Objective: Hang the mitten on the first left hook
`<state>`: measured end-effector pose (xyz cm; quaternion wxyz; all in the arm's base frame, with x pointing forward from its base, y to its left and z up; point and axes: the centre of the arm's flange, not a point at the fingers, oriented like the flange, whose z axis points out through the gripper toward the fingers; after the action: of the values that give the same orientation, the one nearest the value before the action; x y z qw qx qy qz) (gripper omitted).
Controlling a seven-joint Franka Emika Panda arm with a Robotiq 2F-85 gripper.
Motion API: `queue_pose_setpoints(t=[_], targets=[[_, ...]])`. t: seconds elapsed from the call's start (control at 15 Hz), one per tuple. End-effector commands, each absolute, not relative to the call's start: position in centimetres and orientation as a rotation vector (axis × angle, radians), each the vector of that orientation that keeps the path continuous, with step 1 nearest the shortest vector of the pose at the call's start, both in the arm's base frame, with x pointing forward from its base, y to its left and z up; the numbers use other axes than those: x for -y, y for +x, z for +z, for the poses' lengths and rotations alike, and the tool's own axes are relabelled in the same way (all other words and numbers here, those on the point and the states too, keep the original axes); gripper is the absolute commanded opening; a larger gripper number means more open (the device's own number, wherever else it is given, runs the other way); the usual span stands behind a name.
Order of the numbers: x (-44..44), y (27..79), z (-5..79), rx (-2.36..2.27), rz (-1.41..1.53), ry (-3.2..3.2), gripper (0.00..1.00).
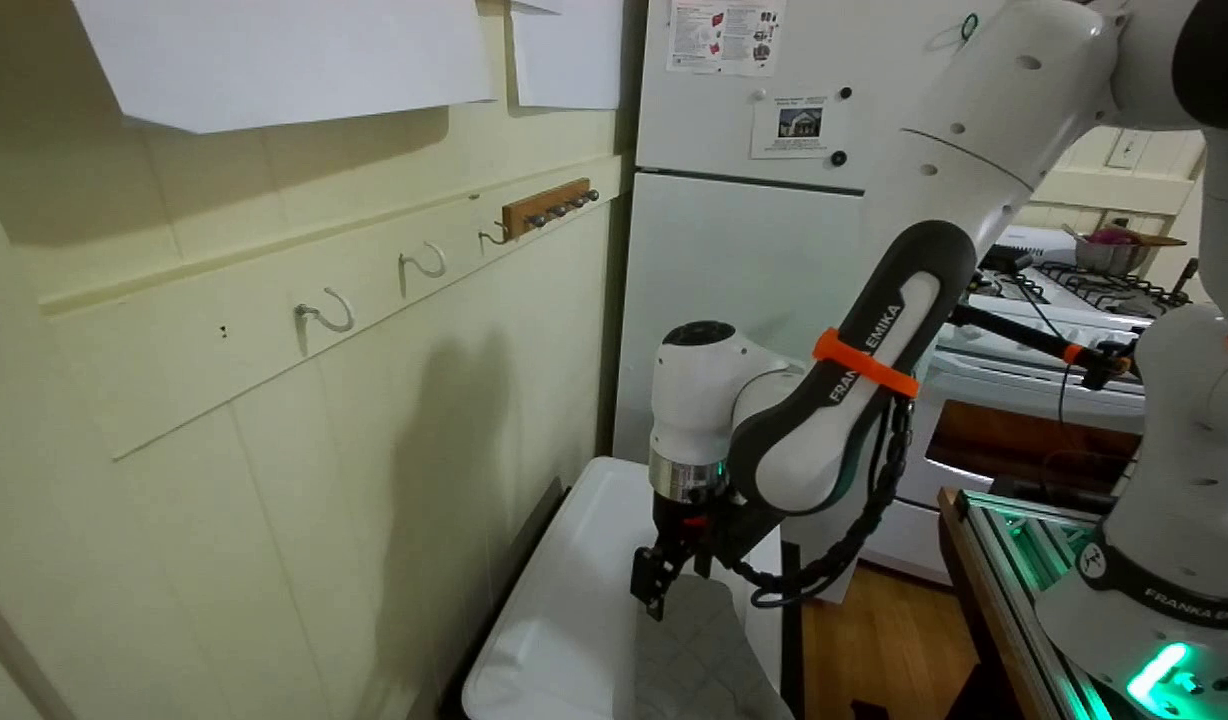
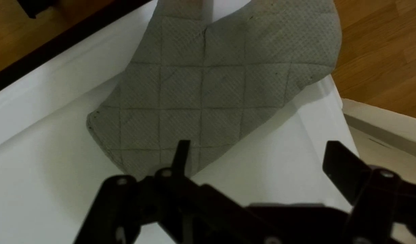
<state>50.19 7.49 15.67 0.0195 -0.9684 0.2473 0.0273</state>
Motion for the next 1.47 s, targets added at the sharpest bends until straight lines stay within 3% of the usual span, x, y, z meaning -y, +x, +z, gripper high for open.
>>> queue_pose_setpoints(t=[0.0,0.67,1.07,1.13,1.27,1.4], targets=[[-8.2,50.8,10.9,-0.795,0.136,-2.964,1.00],[-7.7,52.2,2.8,-0.740,-0.040,-2.944,1.00],[-6.8,52.5,0.3,-0.759,0.006,-2.942,0.98],[-6.6,52.6,-0.1,-0.759,0.017,-2.942,0.74],[-6.3,52.7,-0.7,-0.757,0.036,-2.945,0.70],[-6.0,52.7,-1.1,-0.756,0.054,-2.942,0.53]])
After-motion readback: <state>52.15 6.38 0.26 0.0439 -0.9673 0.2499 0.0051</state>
